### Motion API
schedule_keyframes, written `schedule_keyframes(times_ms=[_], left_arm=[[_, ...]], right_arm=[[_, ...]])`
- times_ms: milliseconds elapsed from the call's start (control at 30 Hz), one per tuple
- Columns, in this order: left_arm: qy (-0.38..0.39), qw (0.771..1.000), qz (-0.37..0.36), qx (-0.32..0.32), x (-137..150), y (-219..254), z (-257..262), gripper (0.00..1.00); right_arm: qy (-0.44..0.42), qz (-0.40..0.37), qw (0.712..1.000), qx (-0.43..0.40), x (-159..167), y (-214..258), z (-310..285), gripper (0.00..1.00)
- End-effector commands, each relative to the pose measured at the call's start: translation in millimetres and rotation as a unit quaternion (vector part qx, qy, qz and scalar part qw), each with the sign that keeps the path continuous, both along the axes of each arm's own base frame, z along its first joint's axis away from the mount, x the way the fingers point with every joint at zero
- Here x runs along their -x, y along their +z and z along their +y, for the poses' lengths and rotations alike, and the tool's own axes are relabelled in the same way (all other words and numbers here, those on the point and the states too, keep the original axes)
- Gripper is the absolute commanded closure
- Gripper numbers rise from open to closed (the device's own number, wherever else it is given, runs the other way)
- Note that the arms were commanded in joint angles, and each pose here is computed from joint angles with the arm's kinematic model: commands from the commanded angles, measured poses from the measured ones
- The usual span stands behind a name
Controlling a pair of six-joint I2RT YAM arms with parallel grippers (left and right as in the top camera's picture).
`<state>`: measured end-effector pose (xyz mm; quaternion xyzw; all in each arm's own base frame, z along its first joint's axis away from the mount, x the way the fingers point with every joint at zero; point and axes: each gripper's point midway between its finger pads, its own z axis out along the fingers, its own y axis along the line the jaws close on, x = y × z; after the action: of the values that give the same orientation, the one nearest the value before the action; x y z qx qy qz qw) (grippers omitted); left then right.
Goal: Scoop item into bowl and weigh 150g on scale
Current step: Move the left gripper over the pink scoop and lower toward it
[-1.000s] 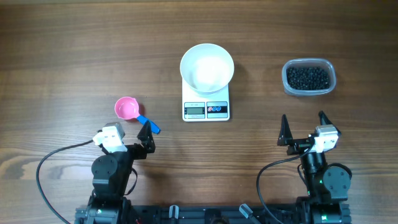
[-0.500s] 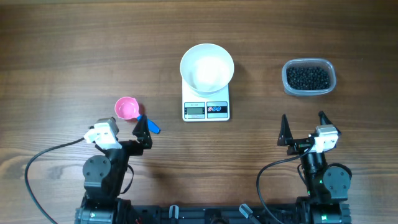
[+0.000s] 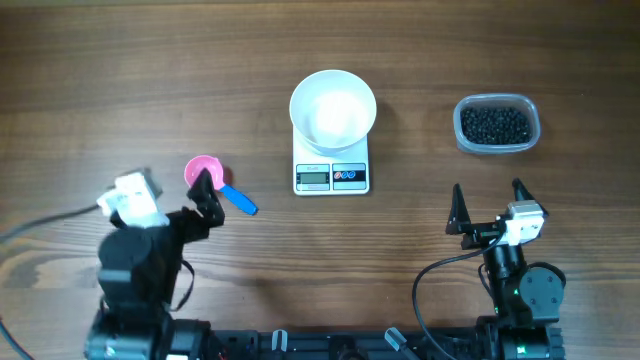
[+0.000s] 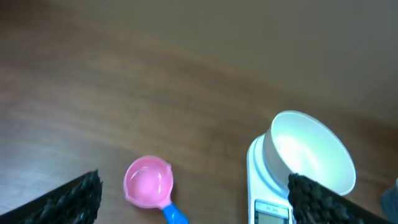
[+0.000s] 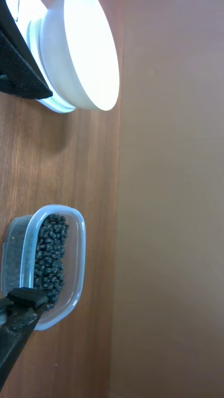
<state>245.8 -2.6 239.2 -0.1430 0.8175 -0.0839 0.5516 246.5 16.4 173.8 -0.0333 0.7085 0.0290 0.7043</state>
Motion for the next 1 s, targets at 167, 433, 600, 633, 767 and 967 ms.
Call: schedule_keyframes(times_ms=[167,433,600,633,767,967], left_arm=[[-0.064,0.993,0.097,0.031,-34,16,-27,0.0],[-0.162,0.965,0.184,0.098,-49,-26,-70,0.0],[-0.153,0.954,0.235,0.102,-59,-57,-70,0.0],[-0.15,0.952,0.244,0.105,-60,-62,-69,0.0],[0.01,0.948,0.285,0.142,-62,-85,-35,0.0],[0.249,0.905,0.293,0.18,-38,-99,24,0.0]], right_arm=[[0.003,-0.005,1.0,0.008,0,1,1,0.0],[0.003,-0.005,1.0,0.008,0,1,1,0.0],[0.003,-0.005,1.0,0.008,0,1,1,0.0],[0.003,-0.005,1.0,0.008,0,1,1,0.0],[0.003,-0.005,1.0,0.008,0,1,1,0.0],[0.003,-0.005,1.0,0.008,0,1,1,0.0]])
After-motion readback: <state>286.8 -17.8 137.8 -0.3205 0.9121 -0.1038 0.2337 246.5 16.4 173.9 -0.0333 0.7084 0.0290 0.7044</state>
